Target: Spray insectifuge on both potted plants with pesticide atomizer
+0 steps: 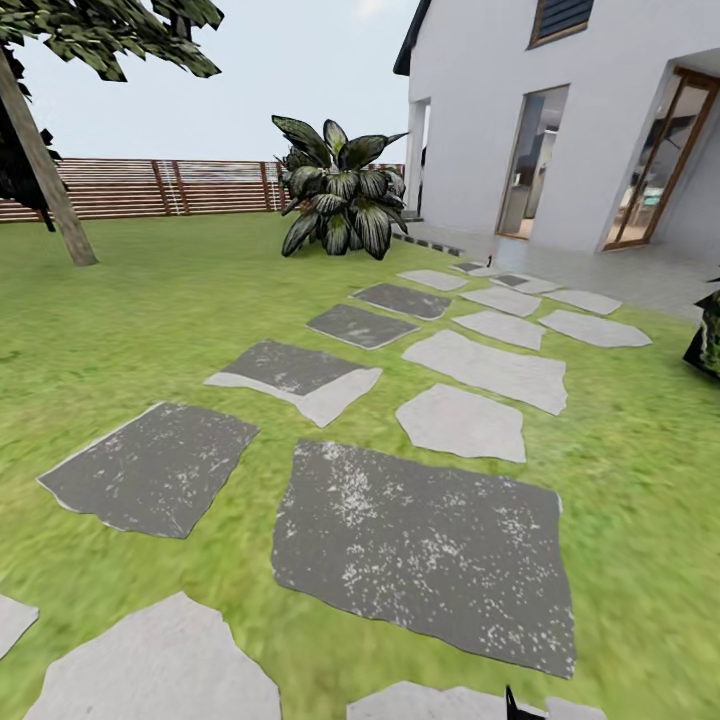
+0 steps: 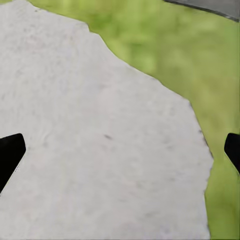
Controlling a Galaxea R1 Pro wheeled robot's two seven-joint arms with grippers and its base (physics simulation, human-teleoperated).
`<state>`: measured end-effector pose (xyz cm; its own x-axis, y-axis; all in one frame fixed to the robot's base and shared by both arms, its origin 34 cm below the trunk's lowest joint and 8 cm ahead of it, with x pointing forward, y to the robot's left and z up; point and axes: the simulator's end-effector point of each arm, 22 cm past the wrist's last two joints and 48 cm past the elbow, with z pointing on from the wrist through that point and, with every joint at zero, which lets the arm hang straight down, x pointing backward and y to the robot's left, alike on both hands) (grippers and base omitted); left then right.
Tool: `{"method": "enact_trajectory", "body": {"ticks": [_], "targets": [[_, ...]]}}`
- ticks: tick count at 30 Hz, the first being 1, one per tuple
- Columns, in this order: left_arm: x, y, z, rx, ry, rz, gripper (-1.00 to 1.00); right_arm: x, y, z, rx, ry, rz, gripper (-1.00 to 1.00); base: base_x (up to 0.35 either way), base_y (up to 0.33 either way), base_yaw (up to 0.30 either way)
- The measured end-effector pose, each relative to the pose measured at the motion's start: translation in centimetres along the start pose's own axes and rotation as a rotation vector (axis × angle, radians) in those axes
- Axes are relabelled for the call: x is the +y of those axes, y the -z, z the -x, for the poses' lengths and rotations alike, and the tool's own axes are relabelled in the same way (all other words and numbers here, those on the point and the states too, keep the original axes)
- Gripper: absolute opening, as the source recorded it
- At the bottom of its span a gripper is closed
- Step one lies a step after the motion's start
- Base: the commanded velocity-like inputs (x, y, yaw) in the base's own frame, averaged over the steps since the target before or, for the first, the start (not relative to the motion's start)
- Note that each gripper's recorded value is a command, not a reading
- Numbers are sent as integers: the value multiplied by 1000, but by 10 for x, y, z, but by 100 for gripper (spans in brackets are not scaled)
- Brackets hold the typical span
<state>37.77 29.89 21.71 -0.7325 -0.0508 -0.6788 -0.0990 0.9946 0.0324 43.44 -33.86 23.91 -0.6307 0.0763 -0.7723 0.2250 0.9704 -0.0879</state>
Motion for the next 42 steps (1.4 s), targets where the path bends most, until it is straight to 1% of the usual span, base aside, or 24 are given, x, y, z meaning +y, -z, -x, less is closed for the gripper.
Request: {"method": "enact_trajectory", "body": {"ticks": [42], "targets": [[0, 0, 0, 1, 0, 0, 100, 0, 0, 0, 0, 0, 1, 100, 337, 0, 0]]}}
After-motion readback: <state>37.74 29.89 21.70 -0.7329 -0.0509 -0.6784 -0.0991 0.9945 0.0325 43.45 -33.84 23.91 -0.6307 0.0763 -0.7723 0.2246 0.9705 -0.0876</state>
